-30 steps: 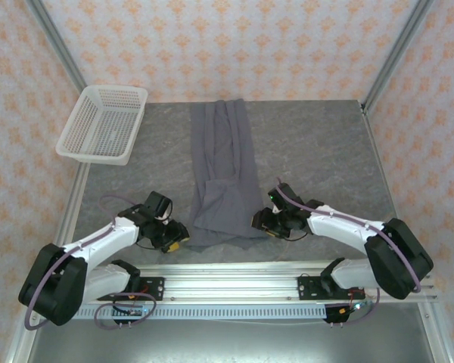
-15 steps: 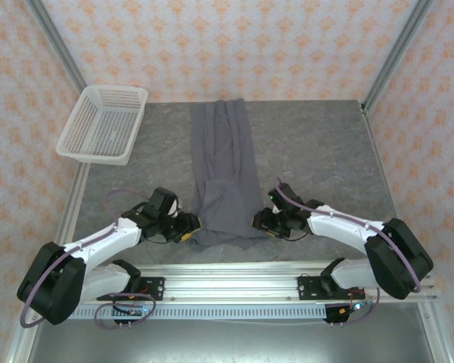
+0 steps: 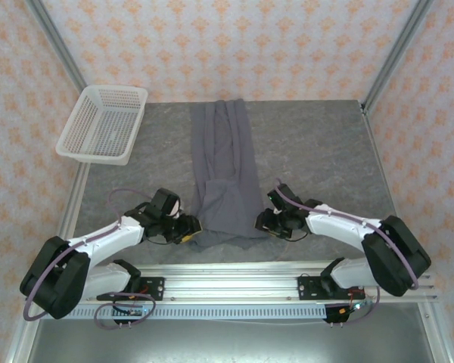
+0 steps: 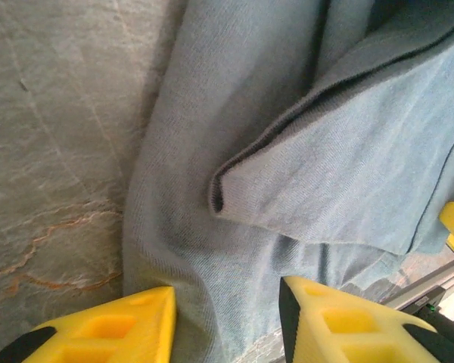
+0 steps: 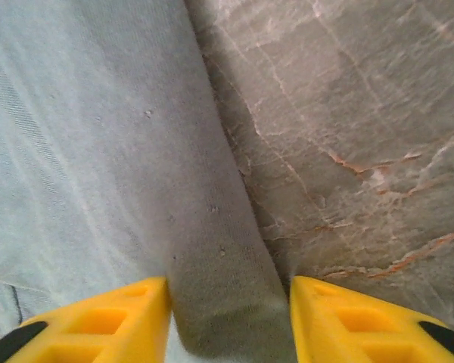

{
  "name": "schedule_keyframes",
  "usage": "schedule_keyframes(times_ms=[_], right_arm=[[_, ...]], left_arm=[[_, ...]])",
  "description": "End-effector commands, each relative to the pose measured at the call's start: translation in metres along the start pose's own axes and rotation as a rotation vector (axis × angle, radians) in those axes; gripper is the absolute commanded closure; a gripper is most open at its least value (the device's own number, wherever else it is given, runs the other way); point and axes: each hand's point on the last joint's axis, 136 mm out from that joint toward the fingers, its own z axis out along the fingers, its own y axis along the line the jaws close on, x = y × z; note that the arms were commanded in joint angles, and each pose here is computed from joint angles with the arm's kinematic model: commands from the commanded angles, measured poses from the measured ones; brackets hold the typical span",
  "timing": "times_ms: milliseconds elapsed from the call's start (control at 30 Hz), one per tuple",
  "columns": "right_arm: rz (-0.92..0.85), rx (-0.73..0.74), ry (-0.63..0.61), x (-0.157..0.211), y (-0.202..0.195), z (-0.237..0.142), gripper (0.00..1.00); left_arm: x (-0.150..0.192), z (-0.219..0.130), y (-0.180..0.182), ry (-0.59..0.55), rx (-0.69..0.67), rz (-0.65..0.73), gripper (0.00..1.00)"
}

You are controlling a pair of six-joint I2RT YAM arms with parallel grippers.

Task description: Fold the inside-out t-shirt

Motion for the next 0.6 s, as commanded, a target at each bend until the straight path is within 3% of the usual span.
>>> schedule_keyframes(times_ms=[0,133,267,567], right_arm=[[-0.014,-0.034,0.01,-0.003,0.012,0.002,0.66],[-0.015,-0.039,0.002,-0.003,0.014,-0.004,0.85],[-0.012,-0.075,-0.012,0.0,0.017,-0.016,1.0],[-0.01,-0.107,-0.008,0.032,0.006,-0.041,1.0]], left_arm=[[0.002,0.002,-0.006,0.016,0.009,0.035,0.68],[0.006,0.0,-0.006,0.045,-0.024,0.048,1.0],[0.011,-0.01,-0.009,0.07,-0.042,0.074,1.0],[0.017,-0.037,-0.022,-0.011,0.033,0.07,1.0]])
